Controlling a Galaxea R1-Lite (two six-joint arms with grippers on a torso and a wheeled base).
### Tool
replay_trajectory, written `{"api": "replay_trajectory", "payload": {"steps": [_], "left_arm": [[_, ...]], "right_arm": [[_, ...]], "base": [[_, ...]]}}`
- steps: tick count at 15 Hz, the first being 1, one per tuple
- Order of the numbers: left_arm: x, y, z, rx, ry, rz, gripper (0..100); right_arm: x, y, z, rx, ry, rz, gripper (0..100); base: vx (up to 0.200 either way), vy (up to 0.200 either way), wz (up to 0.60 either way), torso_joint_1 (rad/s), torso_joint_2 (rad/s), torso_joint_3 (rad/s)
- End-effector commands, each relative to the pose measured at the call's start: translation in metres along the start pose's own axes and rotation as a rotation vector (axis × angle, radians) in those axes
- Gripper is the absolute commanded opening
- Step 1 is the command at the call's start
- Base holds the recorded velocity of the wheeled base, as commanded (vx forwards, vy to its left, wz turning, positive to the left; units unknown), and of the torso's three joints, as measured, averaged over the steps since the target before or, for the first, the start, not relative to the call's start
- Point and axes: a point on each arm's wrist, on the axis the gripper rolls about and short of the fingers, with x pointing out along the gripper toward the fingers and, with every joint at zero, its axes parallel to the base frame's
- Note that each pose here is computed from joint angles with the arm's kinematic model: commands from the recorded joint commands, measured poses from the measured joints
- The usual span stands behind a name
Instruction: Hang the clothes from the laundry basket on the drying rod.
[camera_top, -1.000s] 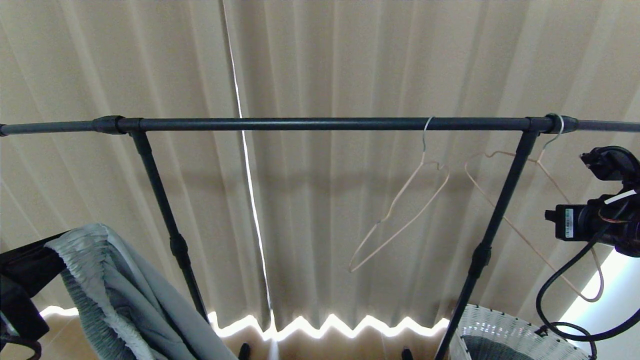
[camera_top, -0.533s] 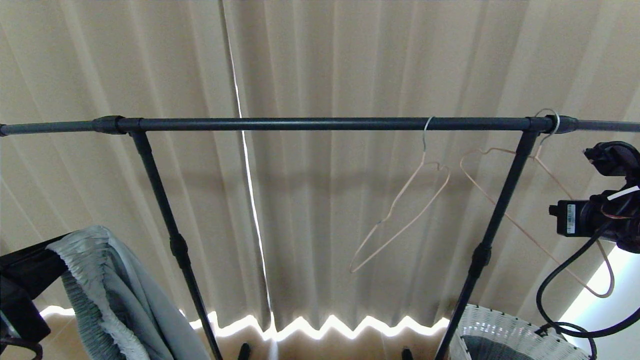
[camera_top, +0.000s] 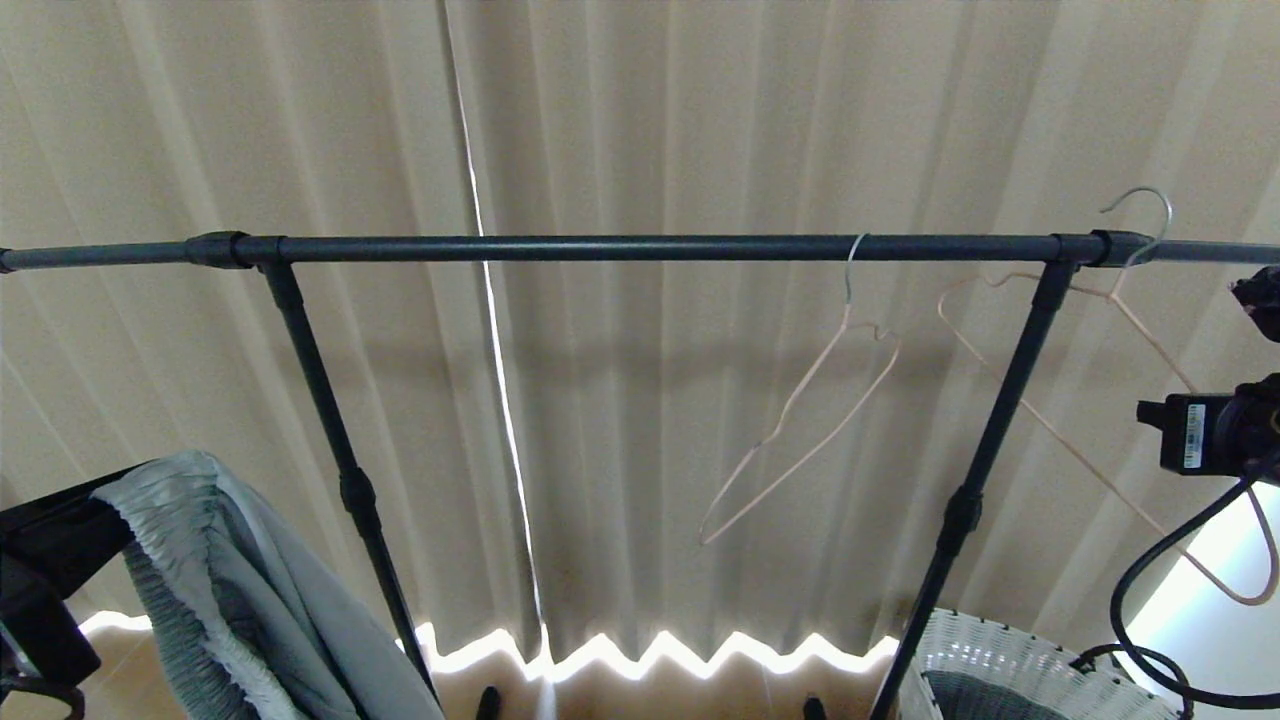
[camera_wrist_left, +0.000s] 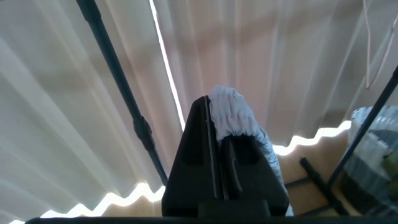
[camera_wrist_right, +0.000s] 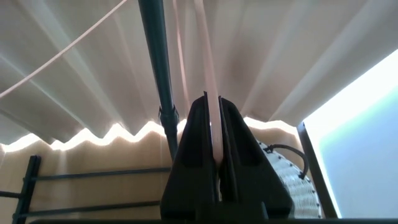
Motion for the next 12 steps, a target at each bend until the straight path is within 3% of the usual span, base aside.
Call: {"api": "replay_trajectory", "payload": {"steps": [1, 3, 12], "left_arm": [[0.000, 0.000, -0.001, 0.016, 0.001, 0.000, 0], [0.000, 0.000, -0.003, 0.041, 0.011, 0.005, 0], [0.000, 0.000, -0.002, 0.043, 0.006, 0.005, 0]], "right_arm": [[-0.014, -0.002, 0.000, 0.004, -0.035, 0.001, 0], [-0.020, -0.002, -0.004, 0.003, -0.037, 0.004, 0], [-0.022, -0.002, -0.012, 0.001, -0.022, 0.004, 0]], "base": [[0.000, 0.000, 0.00, 0.000, 0.00, 0.000], [0.000, 0.000, 0.00, 0.000, 0.00, 0.000], [-0.200, 0.000, 0.00, 0.001, 0.00, 0.002]]}}
